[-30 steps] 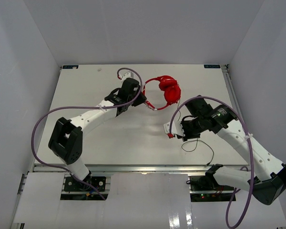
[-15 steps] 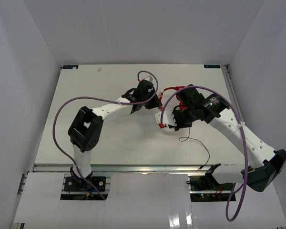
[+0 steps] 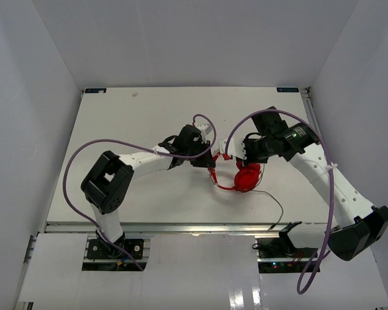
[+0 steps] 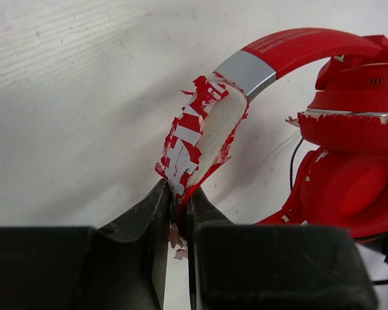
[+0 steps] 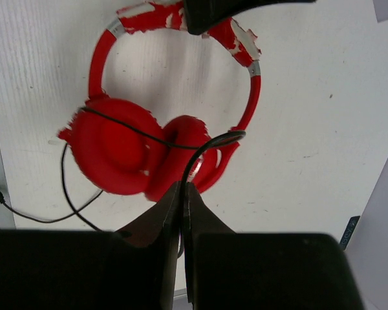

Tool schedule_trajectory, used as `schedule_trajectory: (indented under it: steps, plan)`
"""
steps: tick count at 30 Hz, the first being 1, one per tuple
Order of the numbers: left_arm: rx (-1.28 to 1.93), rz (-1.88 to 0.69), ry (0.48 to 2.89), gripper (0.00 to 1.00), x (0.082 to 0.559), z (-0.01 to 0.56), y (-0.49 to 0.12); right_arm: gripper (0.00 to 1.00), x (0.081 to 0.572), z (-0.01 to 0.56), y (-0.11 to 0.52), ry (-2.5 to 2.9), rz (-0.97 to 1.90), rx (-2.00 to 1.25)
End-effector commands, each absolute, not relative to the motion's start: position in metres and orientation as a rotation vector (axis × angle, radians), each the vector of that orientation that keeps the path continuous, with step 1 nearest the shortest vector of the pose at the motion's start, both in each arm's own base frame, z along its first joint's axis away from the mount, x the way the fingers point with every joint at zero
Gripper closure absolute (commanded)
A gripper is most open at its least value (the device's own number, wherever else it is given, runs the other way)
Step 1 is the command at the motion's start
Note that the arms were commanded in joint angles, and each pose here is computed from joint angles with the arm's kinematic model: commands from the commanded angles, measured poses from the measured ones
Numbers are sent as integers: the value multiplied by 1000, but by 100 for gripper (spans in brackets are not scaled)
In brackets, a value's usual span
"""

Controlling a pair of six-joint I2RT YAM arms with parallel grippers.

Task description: Wrap the headphones

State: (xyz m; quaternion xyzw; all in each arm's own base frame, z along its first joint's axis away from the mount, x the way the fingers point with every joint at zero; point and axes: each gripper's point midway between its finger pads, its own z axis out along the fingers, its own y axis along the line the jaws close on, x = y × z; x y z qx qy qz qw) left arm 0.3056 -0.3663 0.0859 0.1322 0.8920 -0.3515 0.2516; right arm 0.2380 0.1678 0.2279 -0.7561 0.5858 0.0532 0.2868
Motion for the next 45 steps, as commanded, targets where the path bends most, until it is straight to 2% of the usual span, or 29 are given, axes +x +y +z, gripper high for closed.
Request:
schedule_trajectory:
  steps: [1, 9, 16, 23, 29, 36, 45]
  plan:
    - [583, -1040, 2188, 100, 296, 151, -370, 92, 230, 242, 172, 1504, 229, -1998]
    - [759, -874, 2159, 100, 292, 147, -348, 92, 209, 223, 164, 1535, 317, -2100]
    - [845, -841, 2139, 100, 282, 147, -336, 92, 222, 221, 154, 1576, 242, -2088]
    - [888, -954, 2030, 100, 257, 173, -334, 92, 251, 212, 145, 1666, 185, -1925]
    - [871, -1126, 1996, 100, 232, 191, -339, 92, 264, 203, 156, 1748, 295, -1772]
    - [862, -1310, 1947, 100, 205, 210, -341, 92, 299, 218, 159, 1813, 350, -1489]
    - [776, -1368, 1874, 100, 200, 238, -339, 92, 307, 232, 142, 1810, 499, -1310]
